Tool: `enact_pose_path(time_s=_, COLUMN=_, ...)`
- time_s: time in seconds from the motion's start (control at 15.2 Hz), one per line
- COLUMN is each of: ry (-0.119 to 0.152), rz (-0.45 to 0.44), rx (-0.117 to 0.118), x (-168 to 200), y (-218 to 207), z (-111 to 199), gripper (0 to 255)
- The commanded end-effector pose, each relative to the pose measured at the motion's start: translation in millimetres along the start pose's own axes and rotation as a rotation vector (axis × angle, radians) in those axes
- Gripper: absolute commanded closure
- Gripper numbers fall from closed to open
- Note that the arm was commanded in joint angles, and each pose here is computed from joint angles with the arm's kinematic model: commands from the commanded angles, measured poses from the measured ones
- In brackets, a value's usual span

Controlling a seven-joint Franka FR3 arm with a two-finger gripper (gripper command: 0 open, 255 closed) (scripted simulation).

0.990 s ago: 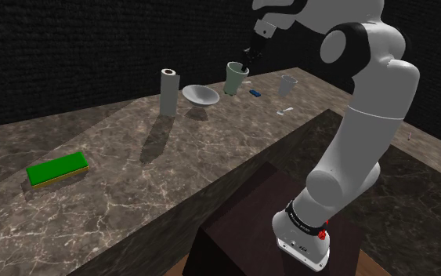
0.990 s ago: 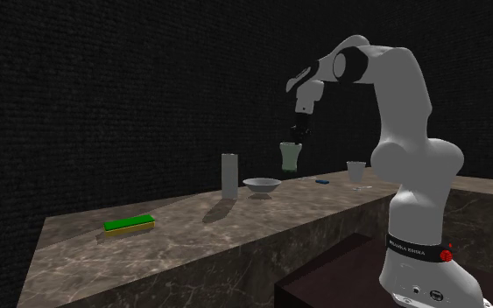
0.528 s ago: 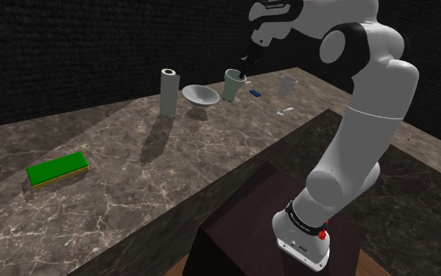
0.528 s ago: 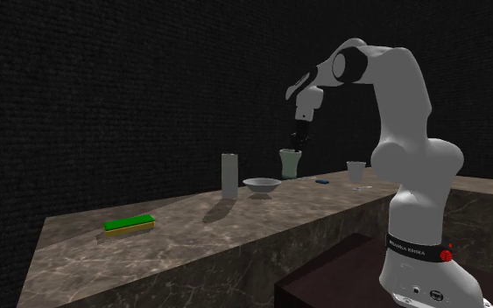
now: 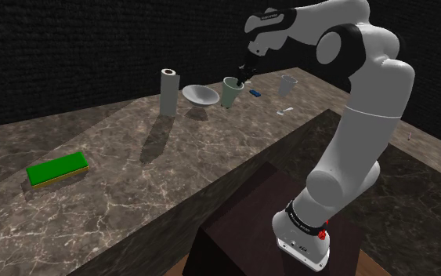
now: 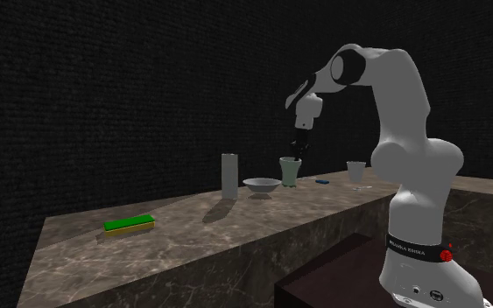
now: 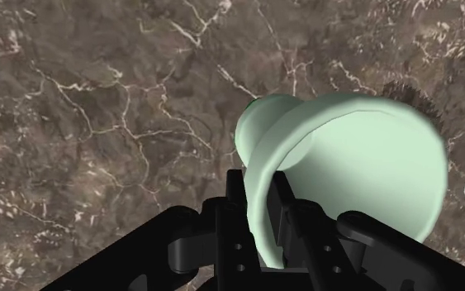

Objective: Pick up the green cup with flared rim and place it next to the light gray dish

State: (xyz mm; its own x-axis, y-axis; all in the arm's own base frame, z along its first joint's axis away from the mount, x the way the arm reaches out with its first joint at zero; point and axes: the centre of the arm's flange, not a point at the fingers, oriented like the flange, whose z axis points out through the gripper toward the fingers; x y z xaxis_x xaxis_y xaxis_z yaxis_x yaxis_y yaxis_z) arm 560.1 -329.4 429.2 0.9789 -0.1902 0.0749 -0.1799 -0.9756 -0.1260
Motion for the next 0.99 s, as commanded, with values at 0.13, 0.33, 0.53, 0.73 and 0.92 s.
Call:
enact_pose_path(time_s=0.13, ry=0.001, rz=0.000, rx=0.000, x=-1.7, y=2.2, z=20.8, gripper=255)
enact_pose_path(time_s=0.33, ry=0.001, rz=0.000, rx=0.000, x=-2.2, y=3.0, z=27.3, gripper=255)
enact_pose_path(time_s=0.53, ry=0.001, rz=0.000, rx=0.000, x=-2.1, y=3.0, z=27.3, gripper=255)
enact_pose_path(time_s=0.73, ry=0.001, rz=0.000, rx=0.000, x=-2.1, y=3.0, z=27.3, gripper=255)
enact_pose_path(time_s=0.92, ry=0.001, rz=0.000, rx=0.000, x=-2.2, y=3.1, z=27.3, gripper=0)
